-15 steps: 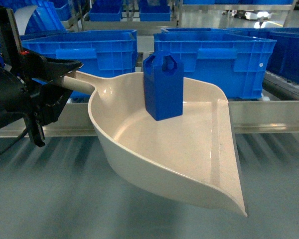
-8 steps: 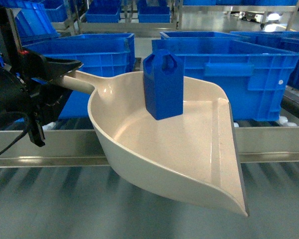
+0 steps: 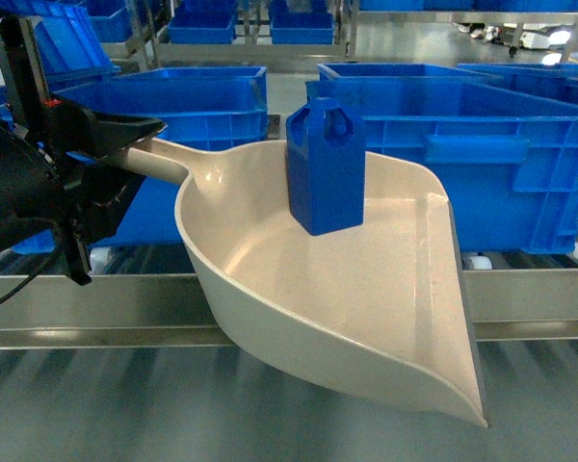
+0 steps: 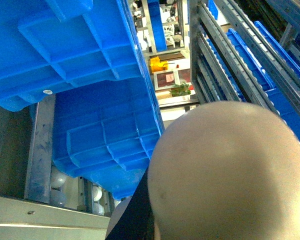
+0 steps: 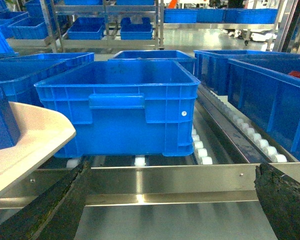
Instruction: Place part in tray to right shelf
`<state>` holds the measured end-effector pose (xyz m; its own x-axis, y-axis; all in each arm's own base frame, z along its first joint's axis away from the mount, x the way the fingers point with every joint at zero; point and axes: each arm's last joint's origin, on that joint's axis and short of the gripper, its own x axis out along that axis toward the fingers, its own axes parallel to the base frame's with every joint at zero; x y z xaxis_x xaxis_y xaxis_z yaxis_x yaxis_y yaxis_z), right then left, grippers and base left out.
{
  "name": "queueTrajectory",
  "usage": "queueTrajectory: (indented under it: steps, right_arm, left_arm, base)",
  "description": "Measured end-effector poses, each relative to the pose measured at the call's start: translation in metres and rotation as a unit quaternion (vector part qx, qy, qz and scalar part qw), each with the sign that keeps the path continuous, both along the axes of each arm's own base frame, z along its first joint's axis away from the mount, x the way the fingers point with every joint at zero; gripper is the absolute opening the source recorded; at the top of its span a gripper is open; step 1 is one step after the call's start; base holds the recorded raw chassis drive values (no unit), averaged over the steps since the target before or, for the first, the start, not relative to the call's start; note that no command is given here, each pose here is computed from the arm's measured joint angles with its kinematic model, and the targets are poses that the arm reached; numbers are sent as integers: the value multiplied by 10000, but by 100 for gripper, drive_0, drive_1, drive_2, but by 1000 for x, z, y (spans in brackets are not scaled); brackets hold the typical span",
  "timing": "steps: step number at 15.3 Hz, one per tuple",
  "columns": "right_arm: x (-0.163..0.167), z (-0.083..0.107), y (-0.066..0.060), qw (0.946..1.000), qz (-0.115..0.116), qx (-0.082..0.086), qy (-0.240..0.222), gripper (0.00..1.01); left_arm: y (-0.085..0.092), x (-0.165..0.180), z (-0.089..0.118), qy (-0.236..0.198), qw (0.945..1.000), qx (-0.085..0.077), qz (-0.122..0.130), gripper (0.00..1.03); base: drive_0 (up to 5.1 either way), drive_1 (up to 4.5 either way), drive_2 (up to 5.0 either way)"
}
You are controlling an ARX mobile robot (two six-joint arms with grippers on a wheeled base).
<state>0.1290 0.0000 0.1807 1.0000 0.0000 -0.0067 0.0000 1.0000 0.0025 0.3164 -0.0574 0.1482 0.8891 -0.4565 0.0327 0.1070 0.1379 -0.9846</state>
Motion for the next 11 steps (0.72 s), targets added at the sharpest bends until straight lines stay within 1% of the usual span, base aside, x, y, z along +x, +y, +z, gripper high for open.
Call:
queueTrajectory:
  steps: [10,11]
  right_arm:
    - [0,0,0,10000,0,0,-2,98]
    - [0,0,0,10000,0,0,-2,98]
  left_arm:
    - [1,0,0,-3,10000,-2,23,16]
    - [1,0,0,-3,10000,-2,23,16]
  base:
    - [-5,413,-423]
    - [0,0,0]
